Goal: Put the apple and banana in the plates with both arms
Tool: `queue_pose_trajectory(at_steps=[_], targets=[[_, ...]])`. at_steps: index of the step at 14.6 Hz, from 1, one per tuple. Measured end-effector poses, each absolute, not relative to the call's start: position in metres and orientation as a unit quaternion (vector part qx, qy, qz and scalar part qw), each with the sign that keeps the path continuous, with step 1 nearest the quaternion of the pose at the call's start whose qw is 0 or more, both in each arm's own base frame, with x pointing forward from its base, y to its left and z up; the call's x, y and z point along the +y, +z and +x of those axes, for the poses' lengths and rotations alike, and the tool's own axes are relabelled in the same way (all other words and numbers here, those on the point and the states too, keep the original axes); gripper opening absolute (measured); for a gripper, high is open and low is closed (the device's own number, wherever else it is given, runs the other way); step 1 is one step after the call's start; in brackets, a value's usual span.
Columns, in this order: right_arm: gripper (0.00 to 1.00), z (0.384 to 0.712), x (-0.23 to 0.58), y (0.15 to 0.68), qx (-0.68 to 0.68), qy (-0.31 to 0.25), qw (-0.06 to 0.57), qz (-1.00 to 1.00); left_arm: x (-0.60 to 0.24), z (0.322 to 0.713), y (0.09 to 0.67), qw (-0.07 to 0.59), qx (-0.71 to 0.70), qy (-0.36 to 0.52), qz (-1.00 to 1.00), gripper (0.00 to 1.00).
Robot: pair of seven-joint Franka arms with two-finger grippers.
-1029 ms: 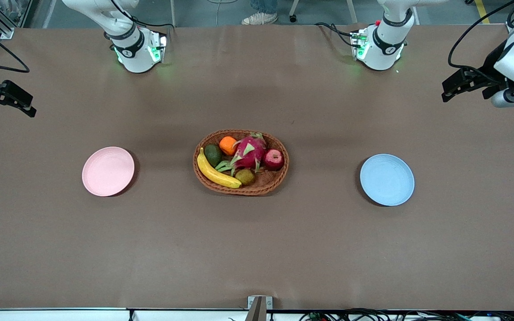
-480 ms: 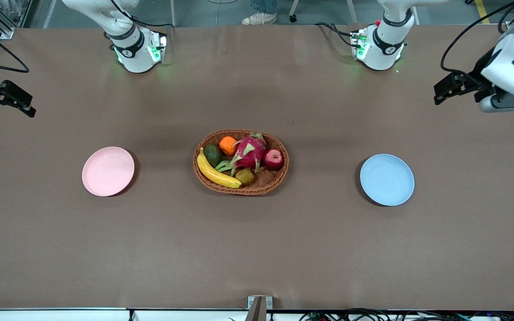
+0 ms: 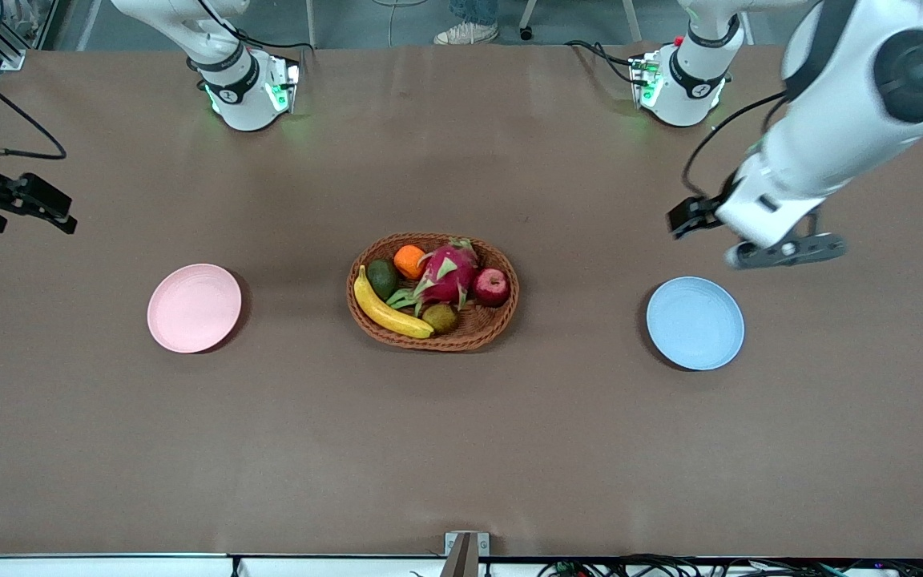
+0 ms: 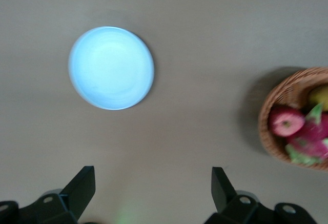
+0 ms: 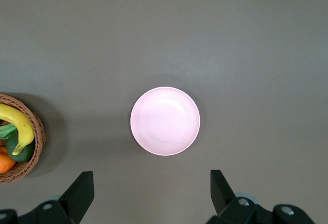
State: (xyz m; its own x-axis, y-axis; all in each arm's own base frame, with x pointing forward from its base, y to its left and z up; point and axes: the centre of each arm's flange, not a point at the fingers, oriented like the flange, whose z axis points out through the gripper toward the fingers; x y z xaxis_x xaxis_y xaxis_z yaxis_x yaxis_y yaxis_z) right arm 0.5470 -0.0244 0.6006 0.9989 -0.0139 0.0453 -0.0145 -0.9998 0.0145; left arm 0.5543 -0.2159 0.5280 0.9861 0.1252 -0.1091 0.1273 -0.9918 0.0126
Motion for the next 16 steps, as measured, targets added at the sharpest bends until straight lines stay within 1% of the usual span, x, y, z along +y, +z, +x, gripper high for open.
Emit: queue_pose_trajectory(at_steps=[4,7,10,12,16], targets=[[1.00,0.565,0.009,0.563,0.022,-0.010,0.008,1.000,-0.311,0.545,0.460,0.017,0.166,-0.073,0.983,1.00],[1.00,0.579,0.018,0.539,0.029,-0.030,0.010,0.999,-0.357,0.534,0.413,0.022,0.249,-0.080,0.965,1.00],[1.00,0.587,0.029,0.520,0.035,-0.045,0.000,0.998,-0.381,0.522,0.365,0.036,0.332,-0.076,0.940,1.00],[1.00,0.589,0.060,0.509,0.054,-0.052,-0.017,0.997,-0.394,0.514,0.342,0.037,0.391,-0.081,0.916,1.00],[1.00,0.594,0.136,0.473,0.105,-0.054,-0.019,0.993,-0.419,0.507,0.313,0.058,0.482,-0.084,0.870,1.00]])
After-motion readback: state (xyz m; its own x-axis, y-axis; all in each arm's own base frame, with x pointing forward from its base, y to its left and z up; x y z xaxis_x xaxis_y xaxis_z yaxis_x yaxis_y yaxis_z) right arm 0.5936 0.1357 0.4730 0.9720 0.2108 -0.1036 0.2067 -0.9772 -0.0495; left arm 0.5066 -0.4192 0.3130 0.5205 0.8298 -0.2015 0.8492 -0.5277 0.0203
